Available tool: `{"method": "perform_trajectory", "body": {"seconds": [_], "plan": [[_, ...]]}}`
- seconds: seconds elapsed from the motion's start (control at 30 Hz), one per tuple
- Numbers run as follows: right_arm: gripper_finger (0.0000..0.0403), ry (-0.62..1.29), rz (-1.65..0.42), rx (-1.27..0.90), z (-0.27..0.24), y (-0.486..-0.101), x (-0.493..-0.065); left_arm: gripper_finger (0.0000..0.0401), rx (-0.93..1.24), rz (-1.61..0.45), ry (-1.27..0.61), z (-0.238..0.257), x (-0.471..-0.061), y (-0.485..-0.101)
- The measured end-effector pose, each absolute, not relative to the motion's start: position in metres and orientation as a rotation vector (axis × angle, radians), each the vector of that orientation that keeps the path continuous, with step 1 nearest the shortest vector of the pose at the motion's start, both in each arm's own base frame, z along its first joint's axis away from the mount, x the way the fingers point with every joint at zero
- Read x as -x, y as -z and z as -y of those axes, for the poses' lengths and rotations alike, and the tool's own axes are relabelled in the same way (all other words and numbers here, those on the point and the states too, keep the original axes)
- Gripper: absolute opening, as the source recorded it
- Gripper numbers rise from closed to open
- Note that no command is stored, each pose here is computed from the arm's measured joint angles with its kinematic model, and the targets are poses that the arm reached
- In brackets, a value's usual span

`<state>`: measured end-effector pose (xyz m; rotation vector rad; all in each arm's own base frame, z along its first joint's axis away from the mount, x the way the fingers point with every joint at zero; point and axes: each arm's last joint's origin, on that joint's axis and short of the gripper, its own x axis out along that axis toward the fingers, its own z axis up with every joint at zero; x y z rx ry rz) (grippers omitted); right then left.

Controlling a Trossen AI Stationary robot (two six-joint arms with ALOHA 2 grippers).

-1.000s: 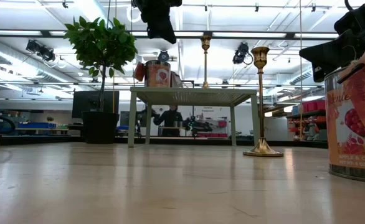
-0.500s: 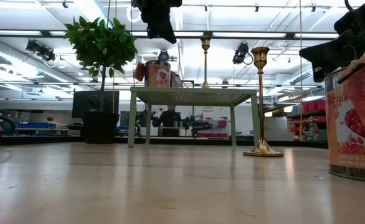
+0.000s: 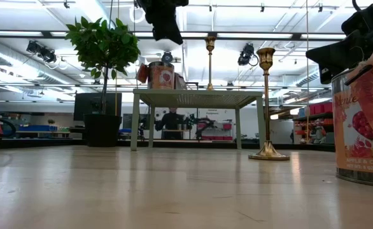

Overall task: Pick & Place candle stick holders
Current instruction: Put the top left gold candle holder on the shelf

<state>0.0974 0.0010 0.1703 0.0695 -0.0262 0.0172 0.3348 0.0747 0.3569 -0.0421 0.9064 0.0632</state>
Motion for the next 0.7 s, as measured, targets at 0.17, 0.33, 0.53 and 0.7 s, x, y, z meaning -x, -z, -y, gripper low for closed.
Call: {"method": "perform_trajectory", "body": {"seconds": [0.17,0.33,0.53,0.7], "plan": [[0.0003,-0.017,0.026,-0.069,-0.001,-0.170,-0.097,0.0001,0.035,-0.904,-0.050,-0.068,-0.329,-0.340],[0.0003,-0.021,0.028,-0.069,-0.001,-0.171,-0.097,0.0001,0.069,-0.837,-0.021,-0.060,-0.319,-0.327],[0.0003,-0.025,0.026,-0.070,-0.001,-0.170,-0.097,0.0001,0.088,-0.766,-0.015,-0.048,-0.297,-0.314],[0.0003,-0.024,0.026,-0.069,-0.001,-0.170,-0.097,0.0003,0.087,-0.725,-0.013,-0.039,-0.279,-0.300]]}}
